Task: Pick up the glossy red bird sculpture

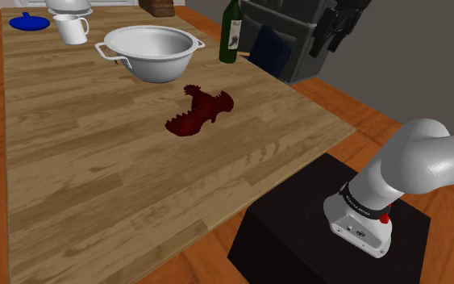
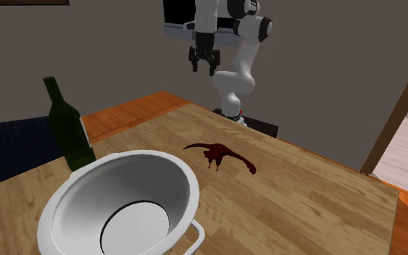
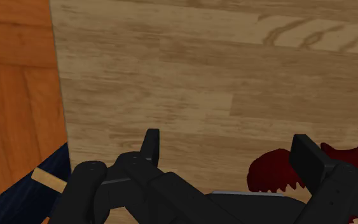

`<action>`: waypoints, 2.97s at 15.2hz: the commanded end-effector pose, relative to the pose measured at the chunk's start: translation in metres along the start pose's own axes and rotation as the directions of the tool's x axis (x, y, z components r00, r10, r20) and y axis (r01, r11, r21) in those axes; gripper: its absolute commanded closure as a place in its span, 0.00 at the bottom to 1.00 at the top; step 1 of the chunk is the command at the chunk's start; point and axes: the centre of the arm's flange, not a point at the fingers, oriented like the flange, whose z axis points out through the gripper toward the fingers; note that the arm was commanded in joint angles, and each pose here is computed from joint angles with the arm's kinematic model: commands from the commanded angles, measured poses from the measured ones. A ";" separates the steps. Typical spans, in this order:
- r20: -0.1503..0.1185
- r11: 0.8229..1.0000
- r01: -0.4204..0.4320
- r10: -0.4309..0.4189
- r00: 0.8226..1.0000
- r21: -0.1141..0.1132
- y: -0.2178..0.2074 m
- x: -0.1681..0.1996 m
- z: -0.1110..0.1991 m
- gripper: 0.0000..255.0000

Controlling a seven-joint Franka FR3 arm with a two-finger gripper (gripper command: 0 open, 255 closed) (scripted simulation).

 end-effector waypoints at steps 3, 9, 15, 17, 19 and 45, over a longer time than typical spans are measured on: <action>0.003 1.000 0.010 -0.010 1.000 -0.003 -0.017 0.017 0.012 0.00; 0.012 0.999 0.040 -0.040 0.999 -0.010 -0.070 0.065 0.050 0.00; 0.021 0.997 0.070 -0.070 0.997 -0.017 -0.124 0.111 0.088 0.00; 0.024 0.997 0.080 -0.080 0.997 -0.020 -0.142 0.127 0.101 0.00; 0.027 0.996 0.090 -0.089 0.996 -0.022 -0.160 0.141 0.114 0.00; 0.041 0.990 0.134 -0.133 0.990 -0.032 -0.242 0.200 0.212 1.00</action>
